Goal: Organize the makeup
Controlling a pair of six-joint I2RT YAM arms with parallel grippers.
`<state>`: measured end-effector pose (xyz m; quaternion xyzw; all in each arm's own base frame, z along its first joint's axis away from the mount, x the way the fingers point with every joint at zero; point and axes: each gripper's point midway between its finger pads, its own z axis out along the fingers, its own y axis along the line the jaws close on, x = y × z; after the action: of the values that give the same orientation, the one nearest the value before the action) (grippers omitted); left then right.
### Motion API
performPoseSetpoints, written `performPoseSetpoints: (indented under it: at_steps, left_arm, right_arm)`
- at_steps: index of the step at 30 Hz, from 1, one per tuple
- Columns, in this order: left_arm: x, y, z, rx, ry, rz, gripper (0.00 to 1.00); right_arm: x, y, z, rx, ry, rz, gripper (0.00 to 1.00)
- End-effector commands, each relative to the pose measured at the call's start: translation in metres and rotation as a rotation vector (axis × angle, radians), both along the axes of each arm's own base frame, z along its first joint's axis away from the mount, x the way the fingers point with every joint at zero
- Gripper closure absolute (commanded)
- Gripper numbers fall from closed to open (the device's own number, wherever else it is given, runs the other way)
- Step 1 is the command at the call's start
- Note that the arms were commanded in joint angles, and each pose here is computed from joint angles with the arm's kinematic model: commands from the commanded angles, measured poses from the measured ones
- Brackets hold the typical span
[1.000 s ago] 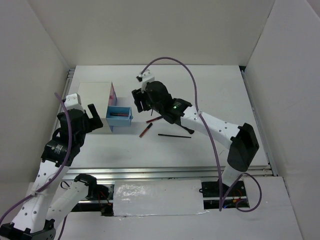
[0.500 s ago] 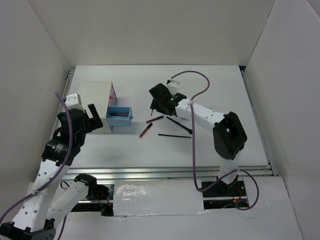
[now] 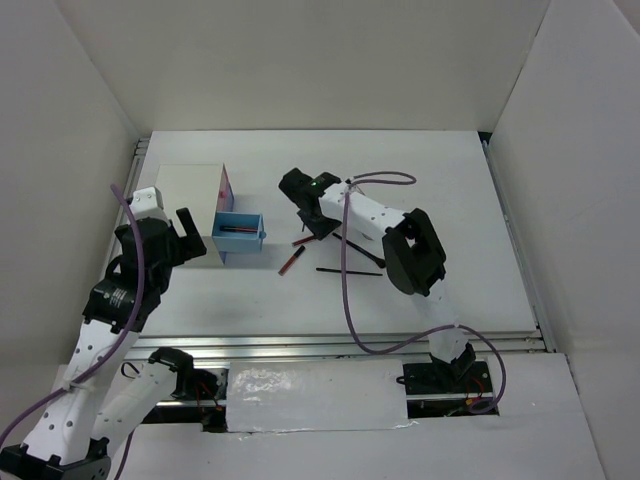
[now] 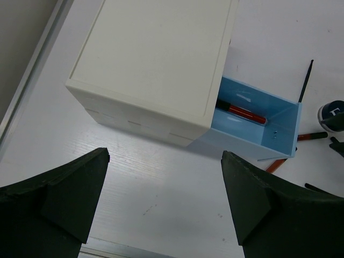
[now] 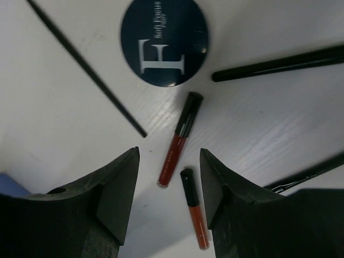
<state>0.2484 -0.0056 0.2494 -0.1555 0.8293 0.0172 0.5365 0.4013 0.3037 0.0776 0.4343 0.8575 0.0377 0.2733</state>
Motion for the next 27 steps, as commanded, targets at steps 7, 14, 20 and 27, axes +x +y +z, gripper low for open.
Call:
performPoseSetpoints:
  at_steps: [7, 14, 20, 27]
  left_arm:
    - [0.000, -0.002, 0.009, -0.009, -0.045, -0.003, 0.01]
    - [-0.001, -0.003, 0.010, -0.009, -0.048, -0.008, 0.01]
    - [-0.002, -0.003, 0.010, -0.008, -0.050, -0.005, 0.01]
    - [-0.003, -0.002, 0.012, -0.009, -0.054, 0.001, 0.01]
  right_arm:
    - [-0.013, -0.022, -0.036, -0.037, 0.086, -0.135, 0.45]
    - [-0.004, -0.026, -0.052, -0.053, 0.112, -0.122, 0.46]
    - [-0.007, -0.030, -0.060, -0.045, 0.148, -0.129, 0.52]
    - [-0.009, -0.031, -0.061, -0.028, 0.159, -0.140, 0.59]
